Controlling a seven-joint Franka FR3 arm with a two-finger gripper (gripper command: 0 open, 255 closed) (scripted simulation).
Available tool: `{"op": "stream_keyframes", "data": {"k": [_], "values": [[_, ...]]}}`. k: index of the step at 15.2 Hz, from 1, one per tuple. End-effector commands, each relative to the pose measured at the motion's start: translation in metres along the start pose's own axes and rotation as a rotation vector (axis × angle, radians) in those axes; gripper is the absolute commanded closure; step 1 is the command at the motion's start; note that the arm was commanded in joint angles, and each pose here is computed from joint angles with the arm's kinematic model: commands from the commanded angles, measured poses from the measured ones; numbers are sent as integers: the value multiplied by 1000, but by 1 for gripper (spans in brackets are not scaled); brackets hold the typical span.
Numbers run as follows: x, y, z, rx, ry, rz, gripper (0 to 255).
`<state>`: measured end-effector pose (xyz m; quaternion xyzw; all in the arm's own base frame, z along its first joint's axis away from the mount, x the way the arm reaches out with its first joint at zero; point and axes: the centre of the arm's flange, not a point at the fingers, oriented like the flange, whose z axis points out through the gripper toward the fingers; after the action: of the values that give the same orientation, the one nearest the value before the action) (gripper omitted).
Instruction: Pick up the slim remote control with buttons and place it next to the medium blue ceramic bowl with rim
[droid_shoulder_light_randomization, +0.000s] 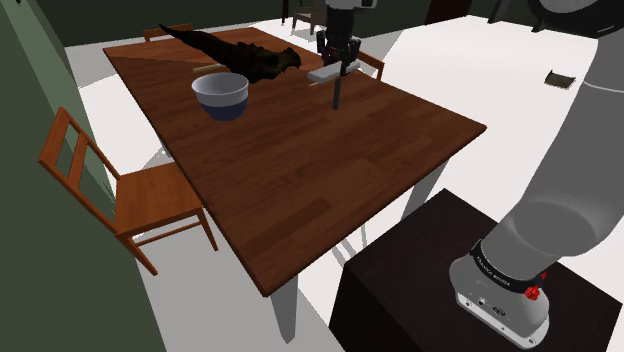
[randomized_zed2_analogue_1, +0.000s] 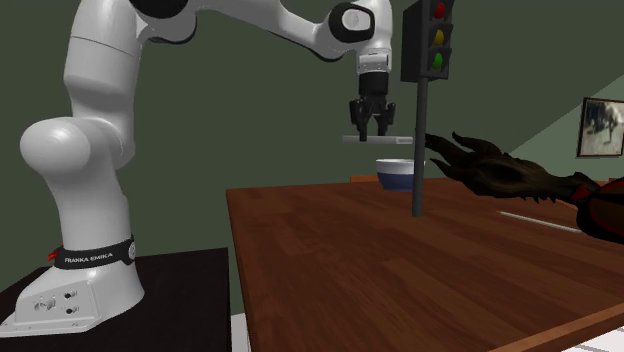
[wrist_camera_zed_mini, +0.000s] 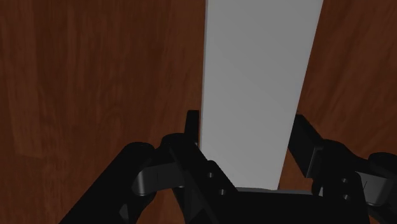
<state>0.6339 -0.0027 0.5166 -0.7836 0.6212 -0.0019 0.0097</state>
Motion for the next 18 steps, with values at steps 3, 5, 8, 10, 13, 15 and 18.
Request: {"op": "stream_keyframes", "data": {"k": [3, 5, 8, 10, 13, 15, 18], "values": [[-44, -27, -1, 1, 0, 1, 255], [-66, -41, -1, 1, 0, 1, 255], [-99, -63, 0, 1, 0, 1, 255], [-121, -78, 0, 1, 0, 1, 255], [-155, -99, 1, 1, 0, 1, 255], [-177, -114, 2, 1, 0, 1, 255], [-189, -122, 12, 1, 0, 1, 255]]}}
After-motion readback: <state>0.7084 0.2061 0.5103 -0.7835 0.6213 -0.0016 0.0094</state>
